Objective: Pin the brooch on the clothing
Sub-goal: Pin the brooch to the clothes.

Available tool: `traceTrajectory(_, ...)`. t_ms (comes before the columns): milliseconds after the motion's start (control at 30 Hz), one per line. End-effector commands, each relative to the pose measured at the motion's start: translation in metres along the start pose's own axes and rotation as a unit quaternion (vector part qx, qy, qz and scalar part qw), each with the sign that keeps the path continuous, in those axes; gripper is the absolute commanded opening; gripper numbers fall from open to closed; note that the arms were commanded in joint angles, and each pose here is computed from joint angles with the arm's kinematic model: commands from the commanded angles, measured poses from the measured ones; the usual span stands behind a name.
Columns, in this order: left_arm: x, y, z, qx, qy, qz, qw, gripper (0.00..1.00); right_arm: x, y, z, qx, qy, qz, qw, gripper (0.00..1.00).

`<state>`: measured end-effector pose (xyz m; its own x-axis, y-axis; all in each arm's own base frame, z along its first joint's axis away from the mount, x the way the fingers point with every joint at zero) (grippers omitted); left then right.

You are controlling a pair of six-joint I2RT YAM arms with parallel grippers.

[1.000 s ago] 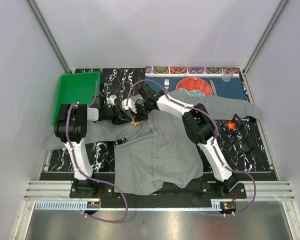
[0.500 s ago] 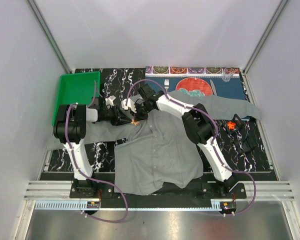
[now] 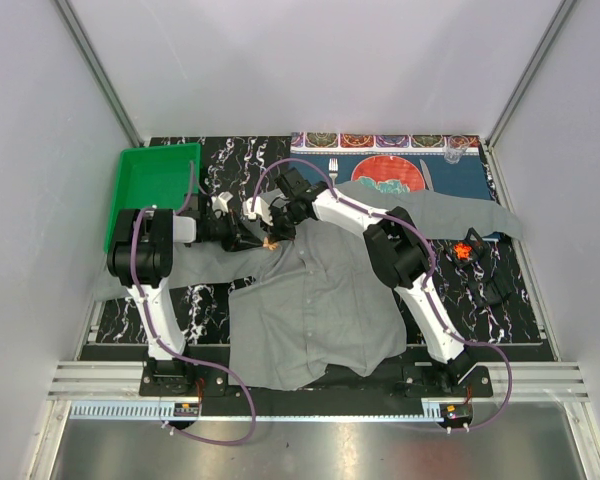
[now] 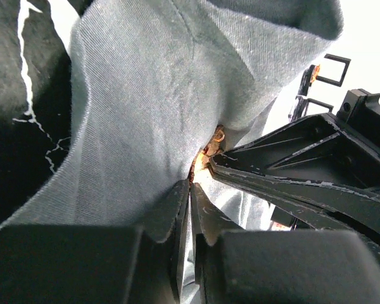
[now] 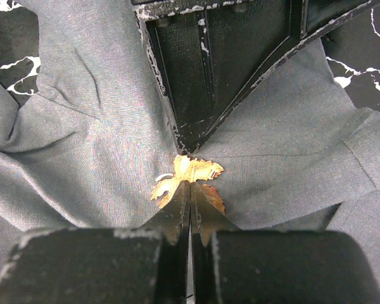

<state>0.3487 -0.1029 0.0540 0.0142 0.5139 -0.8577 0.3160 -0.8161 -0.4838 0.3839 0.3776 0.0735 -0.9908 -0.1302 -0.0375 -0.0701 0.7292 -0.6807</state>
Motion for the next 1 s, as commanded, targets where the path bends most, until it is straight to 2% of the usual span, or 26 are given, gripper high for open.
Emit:
traceTrajectory(0, 0.0003, 0.0029, -0.002, 0.002, 0.017, -0.01, 1.0, 0.09, -0.0042, 0.0042, 0.0003, 0.013, 0.007, 0.01, 1.0, 0.0)
traceTrajectory(200, 0.0014, 0.0031, -0.0004, 0.004, 0.017, -0.01, 1.0, 0.0, -0.0046, 0.0046, 0.0007, 0.017, 0.014, 0.015, 1.0, 0.0)
traceTrajectory(667, 0.0032, 0.0025, 0.0008, 0.003, 0.017, -0.019, 1.0, 0.0, -0.0093, 0.004, -0.0002, 0.016, 0.032, 0.042, 0.998, 0.0)
traceTrajectory(967, 0.0036, 0.0026, 0.0006, 0.003, 0.015, -0.021, 1.0, 0.0, -0.0098, -0.0006, -0.004, 0.001, 0.013, 0.055, 0.998, 0.0)
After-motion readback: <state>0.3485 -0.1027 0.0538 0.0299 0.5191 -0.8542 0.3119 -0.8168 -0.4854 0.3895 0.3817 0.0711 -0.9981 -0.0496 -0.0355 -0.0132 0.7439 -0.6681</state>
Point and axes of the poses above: each gripper's point midway between its finger pads, its own y axis out along the fingers, its own x axis along the line the jaws close on, z = x × y, the point moved 7 cm from there along -y, back along the fingers, and after that the axes turned 3 degrees about y, right-handed, at the moved point
